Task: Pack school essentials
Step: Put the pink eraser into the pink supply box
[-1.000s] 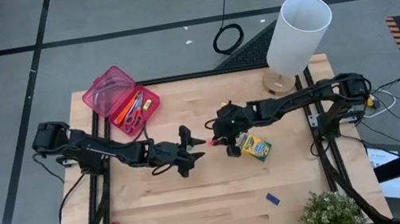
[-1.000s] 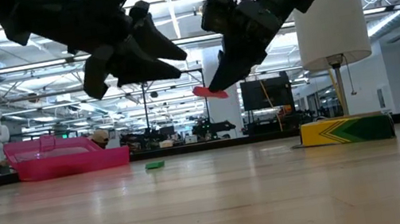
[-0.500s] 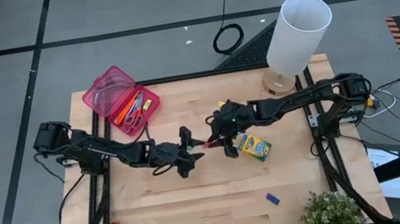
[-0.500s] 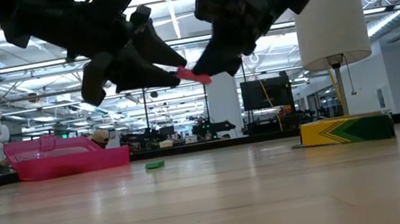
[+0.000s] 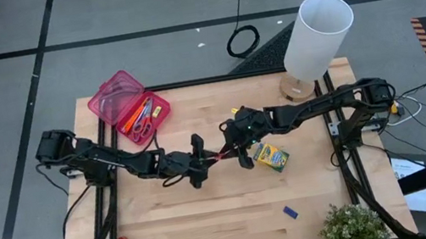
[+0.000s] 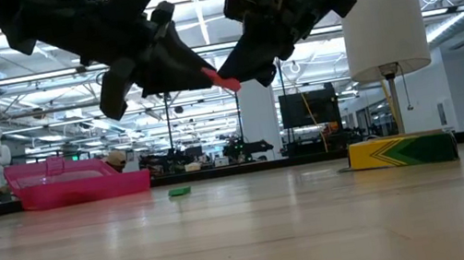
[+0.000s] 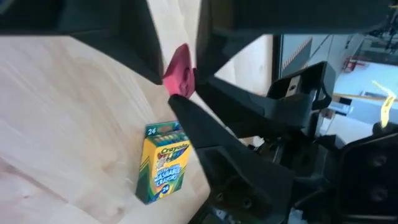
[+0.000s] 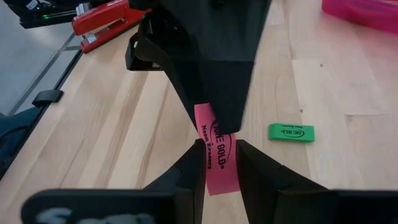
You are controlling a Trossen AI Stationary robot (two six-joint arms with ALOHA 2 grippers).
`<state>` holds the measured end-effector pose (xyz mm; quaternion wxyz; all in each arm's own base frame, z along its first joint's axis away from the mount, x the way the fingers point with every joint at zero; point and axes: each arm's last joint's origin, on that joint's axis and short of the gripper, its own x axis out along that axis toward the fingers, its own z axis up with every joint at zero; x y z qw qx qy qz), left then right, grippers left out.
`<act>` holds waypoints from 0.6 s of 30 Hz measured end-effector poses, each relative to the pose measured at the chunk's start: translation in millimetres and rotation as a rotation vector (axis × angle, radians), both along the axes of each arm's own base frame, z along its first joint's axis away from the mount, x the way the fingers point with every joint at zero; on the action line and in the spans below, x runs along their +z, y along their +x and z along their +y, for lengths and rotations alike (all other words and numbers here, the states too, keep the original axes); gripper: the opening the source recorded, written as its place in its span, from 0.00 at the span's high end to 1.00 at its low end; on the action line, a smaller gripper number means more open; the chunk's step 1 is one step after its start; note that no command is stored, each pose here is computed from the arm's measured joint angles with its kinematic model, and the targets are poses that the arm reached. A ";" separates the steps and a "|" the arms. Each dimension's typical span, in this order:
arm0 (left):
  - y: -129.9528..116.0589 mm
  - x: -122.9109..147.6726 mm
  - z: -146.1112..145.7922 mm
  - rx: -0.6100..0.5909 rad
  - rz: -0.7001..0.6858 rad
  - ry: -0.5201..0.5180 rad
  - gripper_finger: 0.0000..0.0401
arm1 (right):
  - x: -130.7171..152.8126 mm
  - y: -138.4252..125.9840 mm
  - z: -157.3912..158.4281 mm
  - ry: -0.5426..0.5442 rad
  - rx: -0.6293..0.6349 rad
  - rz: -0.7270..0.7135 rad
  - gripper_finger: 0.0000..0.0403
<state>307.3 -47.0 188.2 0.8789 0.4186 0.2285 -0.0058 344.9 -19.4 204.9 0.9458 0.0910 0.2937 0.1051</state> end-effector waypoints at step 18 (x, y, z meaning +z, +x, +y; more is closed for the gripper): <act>-5.0 -0.9 0.5 0.006 0.058 0.027 0.92 | 6.5 -7.1 -4.5 -0.029 -0.099 0.035 0.34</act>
